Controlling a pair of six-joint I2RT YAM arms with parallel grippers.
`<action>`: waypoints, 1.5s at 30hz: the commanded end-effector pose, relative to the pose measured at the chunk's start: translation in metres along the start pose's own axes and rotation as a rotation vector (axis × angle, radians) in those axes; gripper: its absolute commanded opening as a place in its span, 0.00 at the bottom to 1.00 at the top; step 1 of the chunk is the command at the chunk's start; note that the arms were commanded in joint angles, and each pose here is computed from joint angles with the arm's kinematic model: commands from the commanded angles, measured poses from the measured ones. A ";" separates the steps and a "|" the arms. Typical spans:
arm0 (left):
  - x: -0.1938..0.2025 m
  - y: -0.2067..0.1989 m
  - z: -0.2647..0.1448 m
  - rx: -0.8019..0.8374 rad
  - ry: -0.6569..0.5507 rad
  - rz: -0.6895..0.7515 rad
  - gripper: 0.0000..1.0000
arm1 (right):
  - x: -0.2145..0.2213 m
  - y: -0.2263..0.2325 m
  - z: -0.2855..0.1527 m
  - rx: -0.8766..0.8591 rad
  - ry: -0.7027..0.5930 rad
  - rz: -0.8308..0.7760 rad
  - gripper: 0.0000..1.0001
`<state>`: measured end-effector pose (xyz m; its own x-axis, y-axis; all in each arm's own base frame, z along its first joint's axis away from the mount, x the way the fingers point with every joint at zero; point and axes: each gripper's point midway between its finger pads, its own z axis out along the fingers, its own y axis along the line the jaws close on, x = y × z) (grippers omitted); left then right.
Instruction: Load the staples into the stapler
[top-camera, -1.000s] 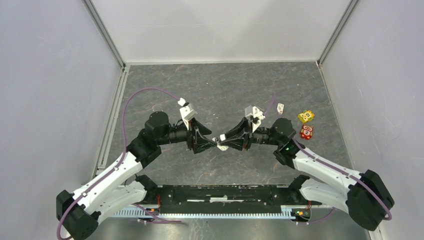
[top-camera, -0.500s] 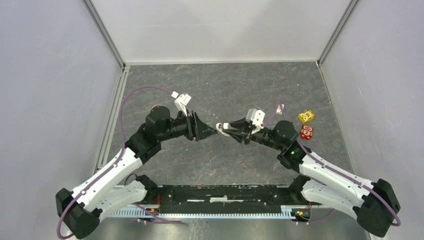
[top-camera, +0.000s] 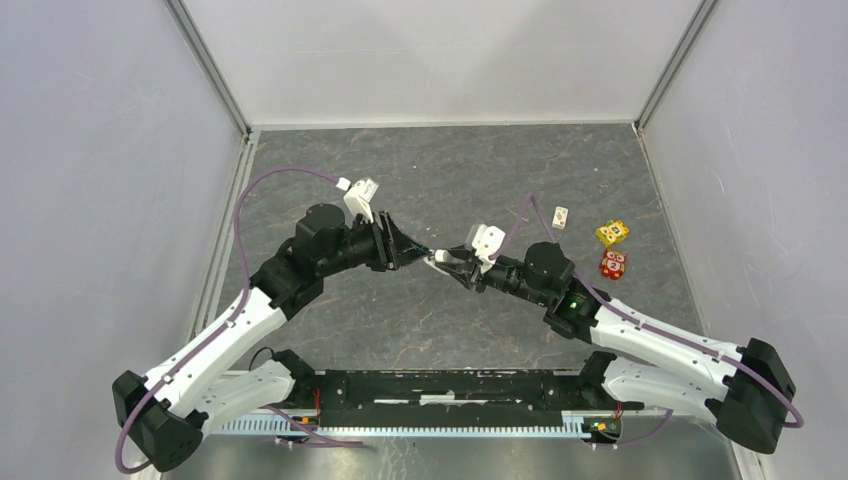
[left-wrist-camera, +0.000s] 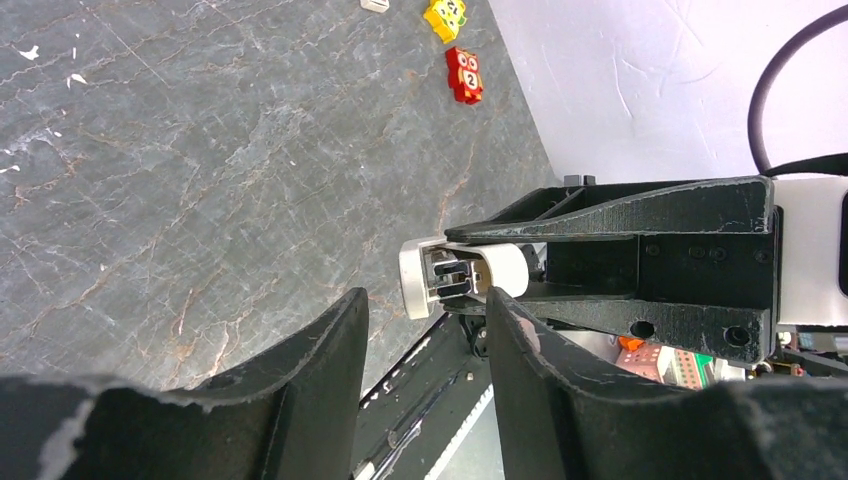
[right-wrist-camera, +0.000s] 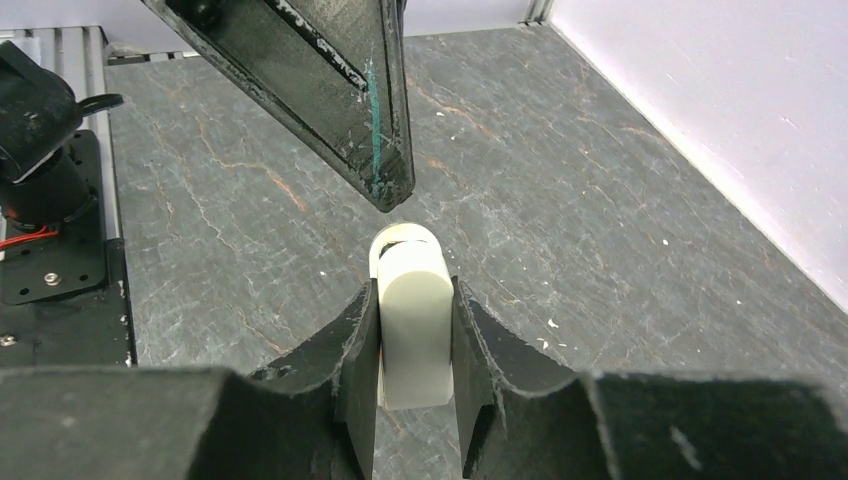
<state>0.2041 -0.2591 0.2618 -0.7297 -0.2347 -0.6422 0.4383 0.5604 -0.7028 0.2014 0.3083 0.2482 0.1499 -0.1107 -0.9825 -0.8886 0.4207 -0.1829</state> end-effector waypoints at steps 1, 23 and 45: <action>-0.005 -0.002 0.004 0.006 -0.017 -0.030 0.53 | -0.029 -0.013 0.005 0.059 -0.065 -0.027 0.00; 0.010 0.023 0.032 -0.023 0.023 -0.052 0.44 | -0.021 -0.005 0.010 0.026 -0.083 -0.002 0.00; 0.036 0.068 0.044 -0.120 0.085 -0.191 0.27 | -0.045 -0.001 -0.017 0.059 -0.322 0.043 0.00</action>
<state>0.2206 -0.2691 0.1868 -0.8364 -0.2278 -0.4985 0.2852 0.5959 -0.7507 0.2034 0.2999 0.2355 0.1531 -0.0245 -0.9879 -0.8642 0.4815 -0.1459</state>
